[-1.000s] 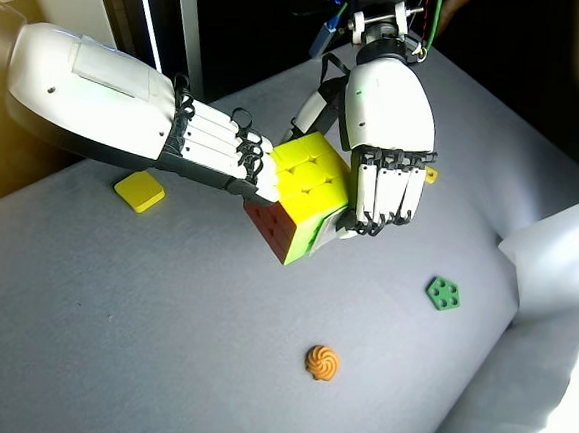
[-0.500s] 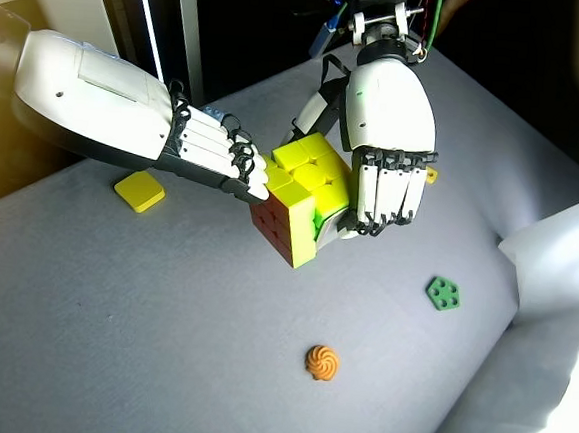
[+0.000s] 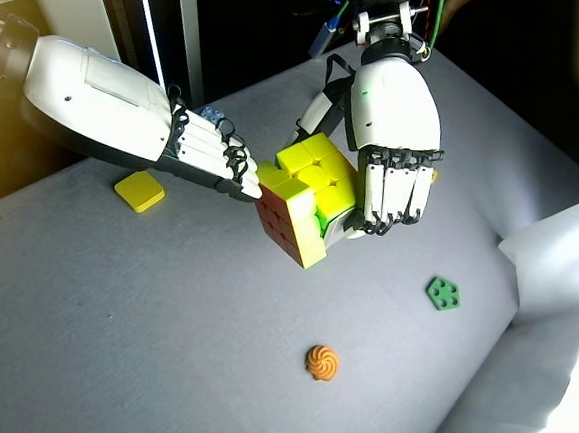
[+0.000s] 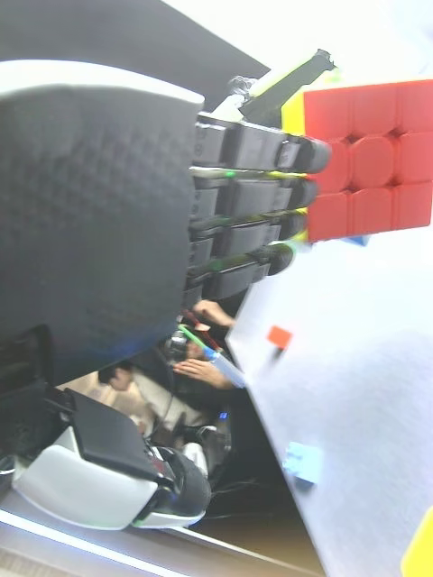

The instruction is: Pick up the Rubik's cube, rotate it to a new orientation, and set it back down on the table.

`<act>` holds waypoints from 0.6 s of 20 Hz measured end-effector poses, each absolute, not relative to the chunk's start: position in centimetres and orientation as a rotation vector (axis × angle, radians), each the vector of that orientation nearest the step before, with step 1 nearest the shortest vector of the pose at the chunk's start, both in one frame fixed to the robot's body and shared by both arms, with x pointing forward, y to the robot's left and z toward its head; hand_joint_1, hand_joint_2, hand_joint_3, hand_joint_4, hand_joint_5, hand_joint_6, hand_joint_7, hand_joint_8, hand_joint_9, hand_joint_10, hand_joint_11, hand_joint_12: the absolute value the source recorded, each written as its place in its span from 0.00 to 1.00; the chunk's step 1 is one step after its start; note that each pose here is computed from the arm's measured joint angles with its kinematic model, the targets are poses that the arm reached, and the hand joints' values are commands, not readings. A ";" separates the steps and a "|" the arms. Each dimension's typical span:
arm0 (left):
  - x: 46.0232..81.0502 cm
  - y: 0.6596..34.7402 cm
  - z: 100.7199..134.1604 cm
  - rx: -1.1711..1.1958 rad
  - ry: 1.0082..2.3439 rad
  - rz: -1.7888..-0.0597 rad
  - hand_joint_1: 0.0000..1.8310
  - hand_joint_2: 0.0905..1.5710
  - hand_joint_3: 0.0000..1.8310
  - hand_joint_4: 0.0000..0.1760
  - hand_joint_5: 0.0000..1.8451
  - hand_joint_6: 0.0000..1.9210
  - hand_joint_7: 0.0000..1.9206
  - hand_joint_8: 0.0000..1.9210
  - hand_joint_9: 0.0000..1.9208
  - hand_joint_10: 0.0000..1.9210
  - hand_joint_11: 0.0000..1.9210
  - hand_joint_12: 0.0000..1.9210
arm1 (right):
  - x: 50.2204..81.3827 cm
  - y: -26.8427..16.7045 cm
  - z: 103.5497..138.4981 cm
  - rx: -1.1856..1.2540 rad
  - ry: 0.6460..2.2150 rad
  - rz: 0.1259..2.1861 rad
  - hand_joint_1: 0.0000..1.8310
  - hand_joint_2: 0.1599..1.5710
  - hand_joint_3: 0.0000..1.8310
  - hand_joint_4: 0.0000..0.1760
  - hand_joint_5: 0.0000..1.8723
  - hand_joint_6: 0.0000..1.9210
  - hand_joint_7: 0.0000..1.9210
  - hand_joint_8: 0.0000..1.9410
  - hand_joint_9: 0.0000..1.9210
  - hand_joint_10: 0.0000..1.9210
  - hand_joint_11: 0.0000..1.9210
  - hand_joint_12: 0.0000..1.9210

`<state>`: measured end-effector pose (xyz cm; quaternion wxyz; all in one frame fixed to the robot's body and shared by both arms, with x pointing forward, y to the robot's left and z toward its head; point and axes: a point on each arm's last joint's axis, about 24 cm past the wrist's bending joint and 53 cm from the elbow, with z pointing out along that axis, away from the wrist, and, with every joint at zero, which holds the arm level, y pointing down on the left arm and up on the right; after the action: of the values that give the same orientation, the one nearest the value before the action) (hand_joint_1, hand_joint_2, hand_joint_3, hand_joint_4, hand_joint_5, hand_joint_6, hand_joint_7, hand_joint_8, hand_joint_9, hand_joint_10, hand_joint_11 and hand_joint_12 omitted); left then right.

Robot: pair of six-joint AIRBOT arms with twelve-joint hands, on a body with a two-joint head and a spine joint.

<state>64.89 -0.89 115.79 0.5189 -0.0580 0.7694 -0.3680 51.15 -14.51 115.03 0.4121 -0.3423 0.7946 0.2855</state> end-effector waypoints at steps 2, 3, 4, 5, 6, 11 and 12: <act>64.9 -0.8 115.8 -0.141 1.843 -0.879 0.63 0.84 0.00 0.00 0.33 0.70 0.33 0.93 0.29 0.86 0.23 1.00 | 51.0 -14.3 115.0 -0.864 1.996 0.713 0.08 0.35 0.00 0.00 0.00 0.00 0.00 0.00 0.00 0.00 0.00 0.07; 65.0 -0.8 115.9 -0.142 1.841 -0.877 0.62 0.84 0.00 0.00 0.33 0.71 0.32 0.94 0.28 0.88 0.21 1.00 | 50.9 -14.1 114.9 -0.871 1.995 0.710 0.09 0.34 0.00 0.00 0.00 0.00 0.00 0.00 0.00 0.00 0.00 0.07; 65.0 -0.7 115.9 -0.144 1.839 -0.874 0.62 0.84 0.00 0.00 0.33 0.71 0.32 0.94 0.27 0.87 0.21 0.98 | 50.7 -14.0 114.8 -0.885 1.992 0.705 0.08 0.34 0.00 0.00 0.00 0.00 0.00 0.00 0.00 0.00 0.00 0.07; 65.1 -0.6 115.9 -0.147 1.838 -0.872 0.62 0.84 0.00 0.00 0.33 0.71 0.32 0.94 0.27 0.87 0.21 0.98 | 50.4 -13.8 114.7 -0.903 1.990 0.703 0.08 0.34 0.00 0.00 0.00 0.00 0.00 0.00 0.00 0.00 0.00 0.07; 65.1 -0.5 115.9 -0.147 1.837 -0.871 0.61 0.85 0.00 0.00 0.32 0.72 0.30 0.97 0.25 0.91 0.17 1.00 | 50.1 -13.5 114.6 -0.913 1.992 0.707 0.09 0.36 0.00 0.00 0.00 0.00 0.00 0.00 0.00 0.00 0.00 0.06; 65.2 -0.4 116.0 -0.162 1.834 -0.875 0.62 0.85 0.00 0.00 0.32 0.72 0.31 0.95 0.26 0.88 0.18 1.00 | 51.0 -13.1 116.0 -0.884 1.942 0.701 0.12 0.37 0.00 0.00 0.00 0.00 0.00 0.00 0.00 0.00 0.00 0.03; 65.2 -0.5 116.0 -0.161 1.836 -0.879 0.62 0.85 0.00 0.00 0.33 0.71 0.32 0.95 0.27 0.89 0.21 1.00 | 51.2 -13.0 116.4 -0.881 1.928 0.702 0.09 0.36 0.00 0.00 0.00 0.00 0.00 0.00 0.00 0.00 0.01 0.03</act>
<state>65.17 -0.45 116.02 0.5226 -0.0674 0.7665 -0.3672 51.20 -13.00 116.45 0.4388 -0.3545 0.7759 0.2824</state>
